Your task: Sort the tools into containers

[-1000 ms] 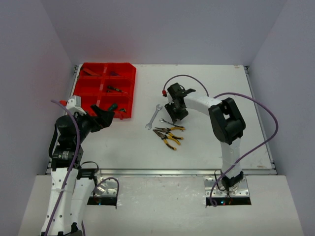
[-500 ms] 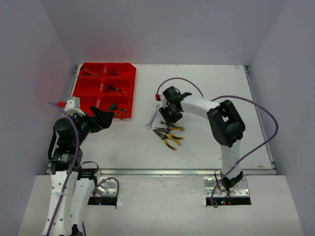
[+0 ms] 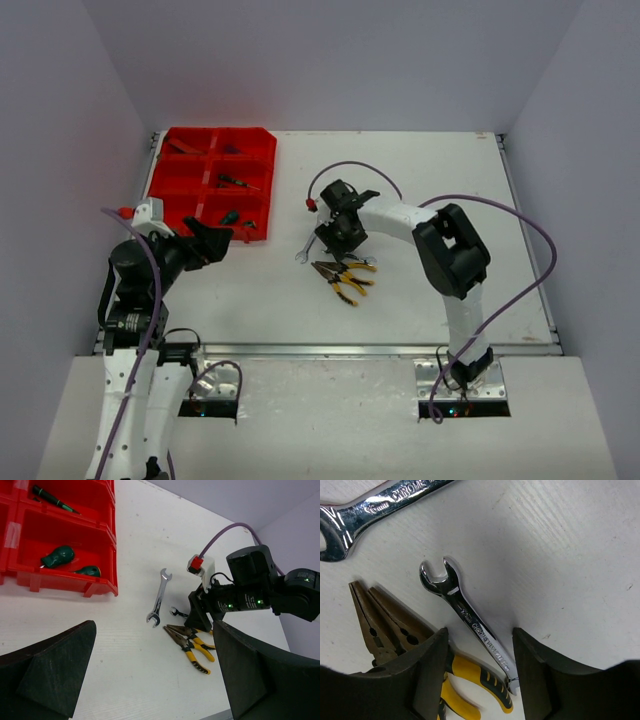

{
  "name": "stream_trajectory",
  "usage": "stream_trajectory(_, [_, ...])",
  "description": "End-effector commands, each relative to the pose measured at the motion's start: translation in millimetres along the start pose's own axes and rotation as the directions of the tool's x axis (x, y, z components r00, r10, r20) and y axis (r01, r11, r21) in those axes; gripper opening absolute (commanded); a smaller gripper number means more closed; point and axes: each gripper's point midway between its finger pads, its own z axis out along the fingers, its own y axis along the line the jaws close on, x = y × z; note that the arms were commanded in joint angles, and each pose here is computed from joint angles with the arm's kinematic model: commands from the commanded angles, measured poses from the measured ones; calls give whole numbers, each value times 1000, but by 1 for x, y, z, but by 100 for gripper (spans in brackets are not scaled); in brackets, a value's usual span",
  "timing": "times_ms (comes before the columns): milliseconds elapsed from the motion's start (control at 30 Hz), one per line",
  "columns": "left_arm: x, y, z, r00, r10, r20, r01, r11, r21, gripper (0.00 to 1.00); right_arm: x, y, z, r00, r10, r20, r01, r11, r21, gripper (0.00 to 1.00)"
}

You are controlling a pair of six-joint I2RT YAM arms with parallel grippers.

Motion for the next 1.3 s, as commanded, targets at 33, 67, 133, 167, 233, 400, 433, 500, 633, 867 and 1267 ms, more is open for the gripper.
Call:
stream_trajectory(33, [-3,-8,3,1000,26,12,-27,999,46,100,47,-18,26,975,-12,-222,26,998,63,51])
stream_trajectory(67, [-3,-7,4,1000,25,7,-25,999,44,100,47,-20,27,974,-8,-226,24,997,69,47])
stream_trajectory(133, [-2,-7,5,1000,25,2,-25,999,43,100,49,-25,28,973,11,-229,6,997,73,41])
stream_trajectory(167, [-1,-7,5,1000,25,-1,-25,999,45,100,50,-28,28,973,28,-227,-12,997,70,39])
stream_trajectory(233, [-1,-7,6,1000,25,-4,-25,999,45,100,49,-35,27,973,58,-222,-44,997,67,34])
stream_trajectory(400, [-2,-10,4,1000,29,2,-29,998,54,100,49,-63,27,967,141,-211,-114,984,137,21])
stream_trajectory(433, [-2,-10,4,1000,30,6,-30,998,55,100,50,-68,27,965,158,-211,-127,980,155,19])
stream_trajectory(500, [-3,-11,3,999,31,11,-32,998,57,100,52,-80,27,955,215,-204,-173,964,202,19])
stream_trajectory(633, [-4,-13,0,999,36,21,-37,997,65,100,56,-92,27,939,290,-187,-228,928,296,20])
stream_trajectory(867, [-4,-14,0,999,37,19,-38,997,70,100,65,-62,36,915,322,-244,-291,944,157,43])
stream_trajectory(1267, [-3,-14,0,999,37,19,-38,997,73,100,61,-49,41,910,301,-284,-290,954,79,0])
